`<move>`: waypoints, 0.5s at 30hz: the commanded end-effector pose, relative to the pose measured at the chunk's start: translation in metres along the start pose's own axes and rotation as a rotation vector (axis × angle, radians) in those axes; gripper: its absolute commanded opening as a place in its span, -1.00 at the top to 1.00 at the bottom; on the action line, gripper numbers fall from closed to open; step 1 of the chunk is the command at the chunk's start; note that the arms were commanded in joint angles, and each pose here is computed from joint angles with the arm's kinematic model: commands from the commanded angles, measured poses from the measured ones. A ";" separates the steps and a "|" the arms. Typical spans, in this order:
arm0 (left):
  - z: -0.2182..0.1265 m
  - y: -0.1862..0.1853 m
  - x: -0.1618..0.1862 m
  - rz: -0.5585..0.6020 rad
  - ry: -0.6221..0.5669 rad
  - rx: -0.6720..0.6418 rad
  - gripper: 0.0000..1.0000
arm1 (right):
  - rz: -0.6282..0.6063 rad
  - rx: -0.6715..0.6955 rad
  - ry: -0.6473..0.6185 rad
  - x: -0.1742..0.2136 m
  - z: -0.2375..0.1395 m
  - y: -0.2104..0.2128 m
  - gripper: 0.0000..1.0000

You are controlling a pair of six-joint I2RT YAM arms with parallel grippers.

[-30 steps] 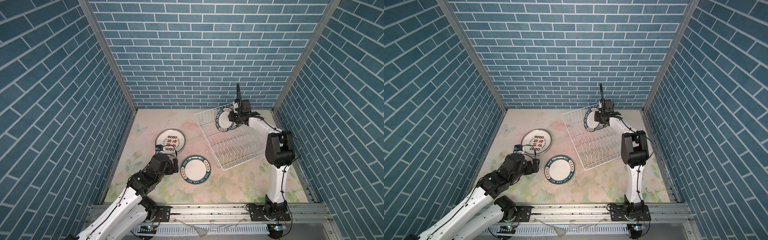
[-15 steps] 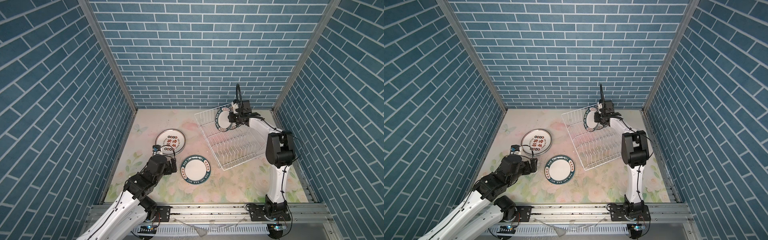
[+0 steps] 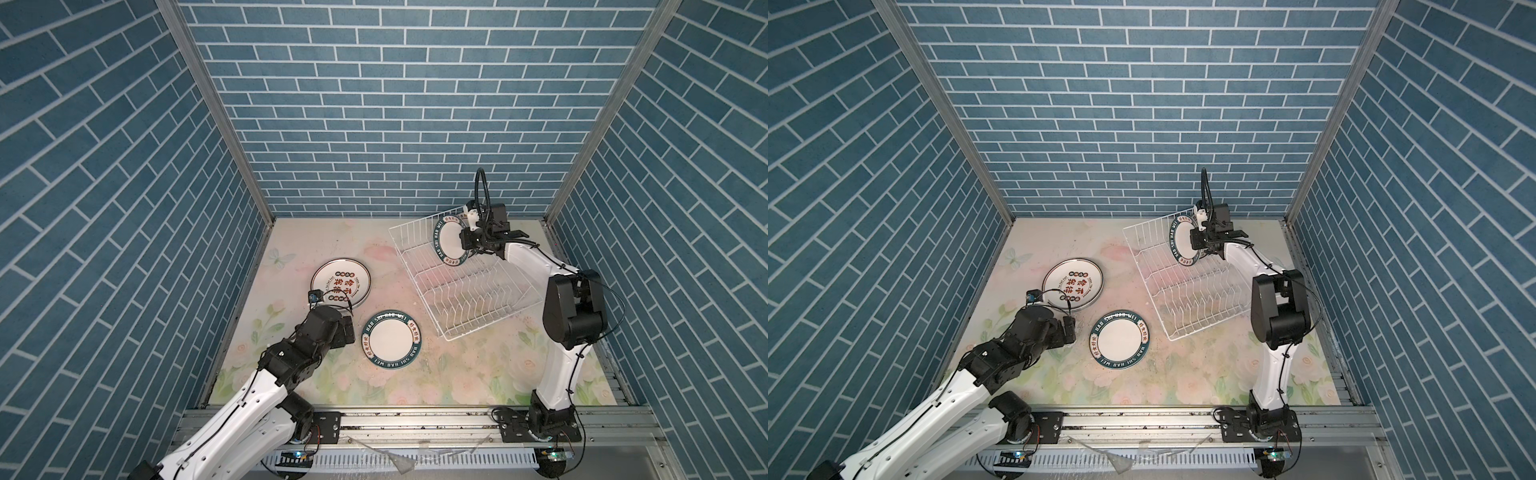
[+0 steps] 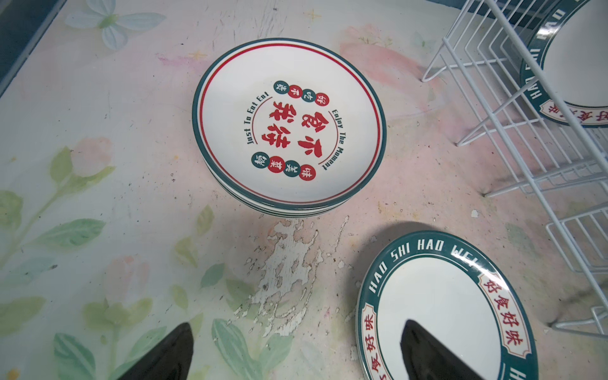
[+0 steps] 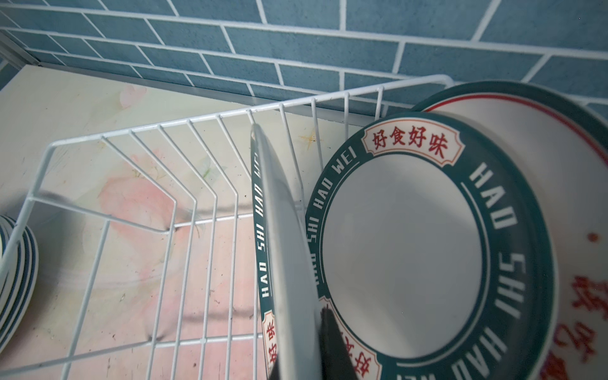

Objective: Unload the plates from the dish rack
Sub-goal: 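Lift the green-rimmed plate out of the rack with the right gripper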

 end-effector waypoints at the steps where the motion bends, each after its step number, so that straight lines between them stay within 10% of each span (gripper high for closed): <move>1: -0.002 0.005 -0.002 -0.018 -0.049 -0.002 -0.99 | -0.120 0.036 -0.143 -0.039 -0.040 0.004 1.00; 15: -0.019 0.012 -0.012 0.001 -0.114 0.007 -0.99 | -0.014 0.014 -0.612 -0.085 -0.170 0.050 1.00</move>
Point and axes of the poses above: each gripper's point midway between its finger pads, its own z axis out along the fingers, its own y axis along the line the jaws close on, x = y × z, the point moved 3 cm from there along -z, back along the fingers, and after that the axes turned 12 degrees about -z, right-handed, at the moved point
